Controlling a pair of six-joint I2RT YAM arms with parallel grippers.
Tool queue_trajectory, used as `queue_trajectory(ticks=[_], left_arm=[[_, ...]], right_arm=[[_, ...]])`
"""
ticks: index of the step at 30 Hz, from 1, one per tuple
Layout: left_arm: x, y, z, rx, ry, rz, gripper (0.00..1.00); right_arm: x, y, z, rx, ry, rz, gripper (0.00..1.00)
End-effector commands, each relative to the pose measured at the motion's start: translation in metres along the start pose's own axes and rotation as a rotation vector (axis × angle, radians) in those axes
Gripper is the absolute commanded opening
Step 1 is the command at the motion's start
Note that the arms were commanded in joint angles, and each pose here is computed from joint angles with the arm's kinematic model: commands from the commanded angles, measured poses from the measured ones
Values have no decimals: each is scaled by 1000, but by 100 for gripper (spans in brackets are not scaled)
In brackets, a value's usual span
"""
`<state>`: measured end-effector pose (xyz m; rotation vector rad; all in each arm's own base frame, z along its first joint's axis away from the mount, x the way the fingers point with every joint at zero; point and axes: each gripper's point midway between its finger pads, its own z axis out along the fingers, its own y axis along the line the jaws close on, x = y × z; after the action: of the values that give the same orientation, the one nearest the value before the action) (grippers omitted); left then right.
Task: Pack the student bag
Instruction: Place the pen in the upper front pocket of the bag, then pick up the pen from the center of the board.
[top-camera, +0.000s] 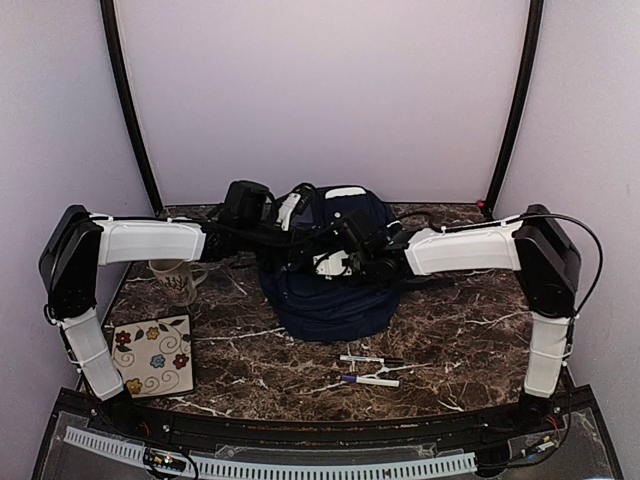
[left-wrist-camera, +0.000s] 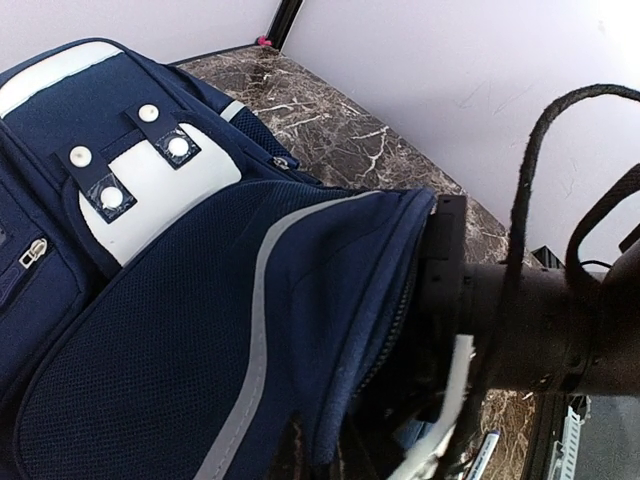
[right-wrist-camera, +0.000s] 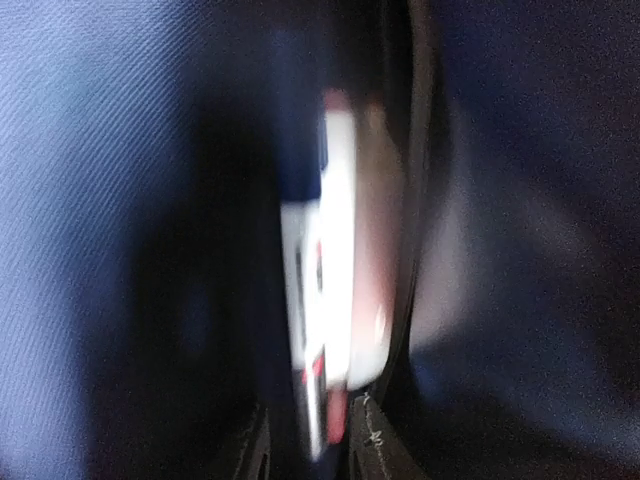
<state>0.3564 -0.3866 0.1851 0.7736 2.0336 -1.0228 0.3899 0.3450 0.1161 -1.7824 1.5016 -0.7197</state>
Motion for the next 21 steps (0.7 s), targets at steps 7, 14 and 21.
queue_trajectory(ticks=[7, 14, 21], left_arm=[[-14, -18, -6, 58, -29, 16, 0], [-15, -18, -7, 55, -30, 22, 0], [-11, -16, -4, 58, -19, 13, 0]], right_arm=[[-4, -9, -100, -134, -177, 218, 31], [-9, 62, -164, -568, -334, 250, 26], [4, 125, -168, -759, -308, 270, 23]])
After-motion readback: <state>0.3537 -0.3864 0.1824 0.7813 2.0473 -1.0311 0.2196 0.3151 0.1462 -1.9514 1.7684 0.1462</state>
